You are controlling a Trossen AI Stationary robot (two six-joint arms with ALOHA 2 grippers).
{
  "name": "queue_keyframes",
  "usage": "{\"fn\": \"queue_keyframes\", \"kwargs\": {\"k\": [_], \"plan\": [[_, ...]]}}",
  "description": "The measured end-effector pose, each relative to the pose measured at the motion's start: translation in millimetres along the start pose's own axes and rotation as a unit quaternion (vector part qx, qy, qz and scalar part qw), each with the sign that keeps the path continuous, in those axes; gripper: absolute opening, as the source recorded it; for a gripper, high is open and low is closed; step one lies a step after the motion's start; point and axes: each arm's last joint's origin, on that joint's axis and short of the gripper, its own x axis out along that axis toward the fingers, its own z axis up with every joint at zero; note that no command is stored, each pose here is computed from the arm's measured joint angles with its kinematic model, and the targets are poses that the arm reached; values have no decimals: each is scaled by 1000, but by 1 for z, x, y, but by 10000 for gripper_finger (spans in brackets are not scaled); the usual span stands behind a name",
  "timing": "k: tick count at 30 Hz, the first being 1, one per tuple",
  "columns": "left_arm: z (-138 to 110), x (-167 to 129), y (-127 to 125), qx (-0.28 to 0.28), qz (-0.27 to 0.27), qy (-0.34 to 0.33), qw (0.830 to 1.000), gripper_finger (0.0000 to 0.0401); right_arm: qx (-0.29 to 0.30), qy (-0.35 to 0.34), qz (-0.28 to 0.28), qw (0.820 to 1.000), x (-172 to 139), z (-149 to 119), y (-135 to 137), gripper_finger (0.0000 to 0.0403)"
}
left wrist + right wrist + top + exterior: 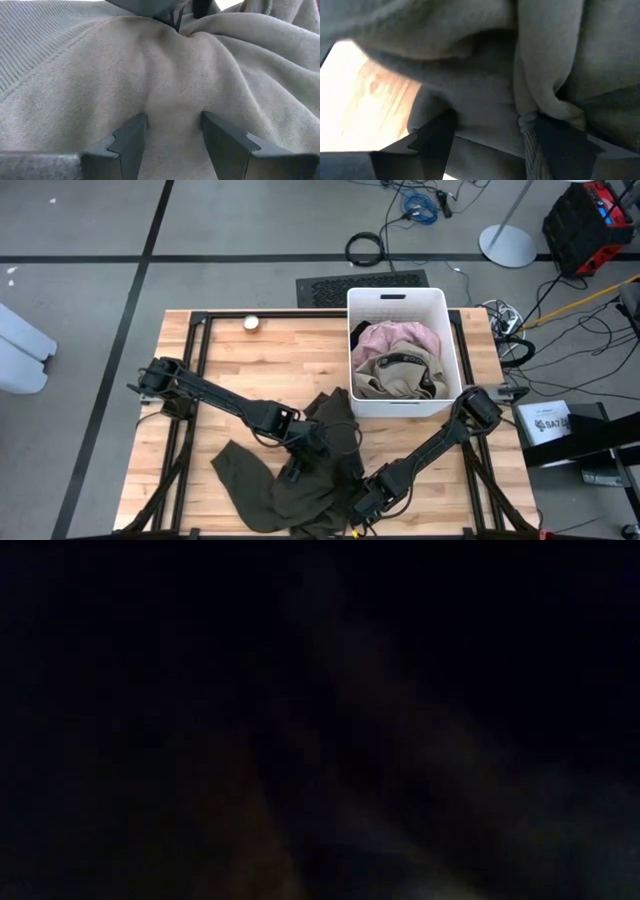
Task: Sort clothes
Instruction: Put the black jacket into the laundry bin
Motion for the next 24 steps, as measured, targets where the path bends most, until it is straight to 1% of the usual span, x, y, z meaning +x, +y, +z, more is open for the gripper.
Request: {"fn": "queue_keyframes", "kwargs": {"k": [3,6,8,11,12,13,15,19,24], "plan": [[0,0,0,0,0,1,1000,200,16,11,-7,1000,10,-3,1,250],[-1,0,0,-1,0,6,1000,200,25,13,-12,1000,14,-4,2,204],[-2,0,0,-3,0,12,1000,200,26,13,-17,999,14,-4,3,154],[-4,-1,0,-4,0,18,1000,200,23,13,-21,999,13,-5,3,58],[-4,-2,0,-4,0,19,1000,200,22,14,-19,999,12,-5,3,32],[-4,-4,-1,-5,0,21,1000,200,22,14,-18,999,12,-5,3,18],[-4,-11,-3,-6,0,27,1000,200,26,15,-17,999,11,-5,3,14],[0,-42,-9,-10,1,1,1000,200,37,14,-9,999,3,-4,0,4],[4,-94,-20,-10,22,-66,998,200,44,-2,-10,999,-32,-2,-9,2]]}}
